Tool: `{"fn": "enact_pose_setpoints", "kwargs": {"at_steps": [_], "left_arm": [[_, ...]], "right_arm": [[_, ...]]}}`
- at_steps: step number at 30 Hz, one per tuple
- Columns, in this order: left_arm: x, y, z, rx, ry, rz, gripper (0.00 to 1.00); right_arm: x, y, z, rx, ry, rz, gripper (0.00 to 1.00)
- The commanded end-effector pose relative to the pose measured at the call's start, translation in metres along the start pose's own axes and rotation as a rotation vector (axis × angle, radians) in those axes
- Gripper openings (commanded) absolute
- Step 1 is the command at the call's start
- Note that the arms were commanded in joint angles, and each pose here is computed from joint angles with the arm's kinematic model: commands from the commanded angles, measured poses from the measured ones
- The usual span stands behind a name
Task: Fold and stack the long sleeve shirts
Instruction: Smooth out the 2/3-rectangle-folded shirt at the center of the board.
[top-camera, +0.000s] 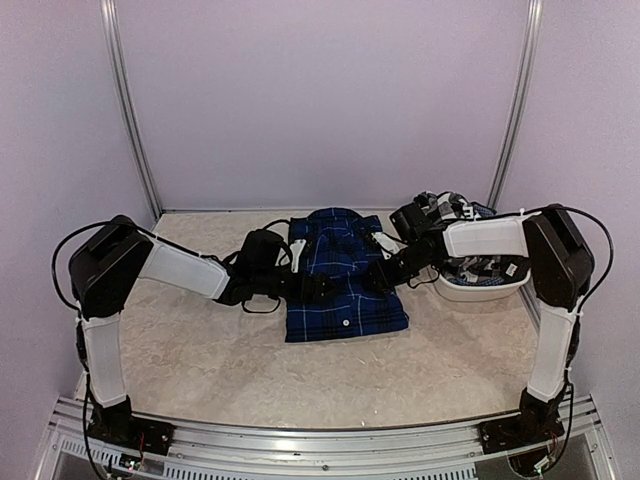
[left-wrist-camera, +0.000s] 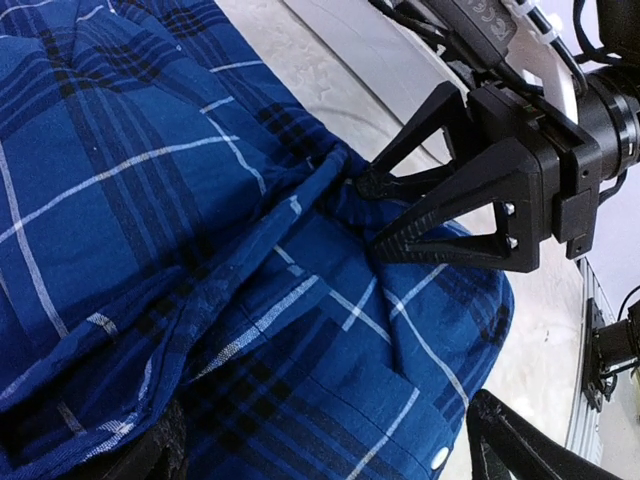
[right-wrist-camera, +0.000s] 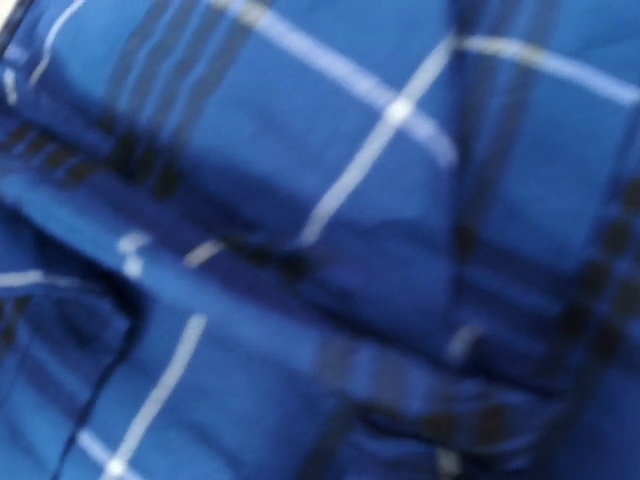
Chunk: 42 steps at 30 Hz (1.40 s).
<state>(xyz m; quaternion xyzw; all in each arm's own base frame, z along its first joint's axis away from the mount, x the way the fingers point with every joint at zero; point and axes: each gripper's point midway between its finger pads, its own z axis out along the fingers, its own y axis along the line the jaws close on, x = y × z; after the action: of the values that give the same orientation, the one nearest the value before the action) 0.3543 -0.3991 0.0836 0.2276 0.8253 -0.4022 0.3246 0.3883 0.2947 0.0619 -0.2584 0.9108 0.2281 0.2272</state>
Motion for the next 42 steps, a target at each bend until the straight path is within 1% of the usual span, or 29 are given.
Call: {"fn": "enact_pose_setpoints", "kwargs": {"at_steps": [1, 5, 11, 16, 20, 26, 32, 35, 37, 40, 42], "left_arm": [[-0.016, 0.019, 0.002, -0.03, -0.057, -0.045, 0.91], [-0.014, 0.036, 0.001, -0.072, -0.079, -0.102, 0.91], [-0.016, 0.048, -0.007, -0.132, -0.109, -0.108, 0.95], [-0.034, 0.043, -0.024, -0.15, -0.159, -0.071, 0.98], [-0.047, 0.033, -0.043, -0.168, -0.201, -0.011, 0.99], [-0.052, 0.009, -0.073, -0.177, -0.233, 0.112, 0.99], [-0.027, -0.012, -0.096, -0.179, -0.196, 0.257, 0.99], [-0.016, -0.022, -0.103, -0.203, -0.176, 0.378, 0.99], [-0.007, -0.028, -0.106, -0.223, -0.156, 0.469, 0.99], [0.013, -0.034, -0.104, -0.235, -0.082, 0.621, 0.99], [0.027, -0.035, -0.1, -0.233, -0.028, 0.695, 0.99]], "right_arm": [[-0.01, -0.02, -0.004, 0.063, -0.061, 0.02, 0.5], [-0.01, -0.033, -0.007, 0.09, -0.074, 0.033, 0.51], [-0.017, -0.058, -0.021, 0.207, -0.101, 0.043, 0.51], [-0.021, -0.052, -0.044, 0.22, -0.16, 0.031, 0.52], [-0.015, -0.04, -0.058, 0.179, -0.194, 0.026, 0.52], [0.004, -0.017, -0.068, 0.107, -0.204, 0.008, 0.53], [0.024, 0.003, -0.078, 0.09, -0.214, -0.031, 0.55], [0.031, 0.02, -0.078, 0.038, -0.212, -0.07, 0.55], [0.037, 0.03, -0.076, 0.035, -0.197, -0.117, 0.55], [0.047, 0.037, -0.074, 0.056, -0.173, -0.163, 0.56], [0.052, 0.037, -0.074, 0.055, -0.173, -0.164, 0.57]]}}
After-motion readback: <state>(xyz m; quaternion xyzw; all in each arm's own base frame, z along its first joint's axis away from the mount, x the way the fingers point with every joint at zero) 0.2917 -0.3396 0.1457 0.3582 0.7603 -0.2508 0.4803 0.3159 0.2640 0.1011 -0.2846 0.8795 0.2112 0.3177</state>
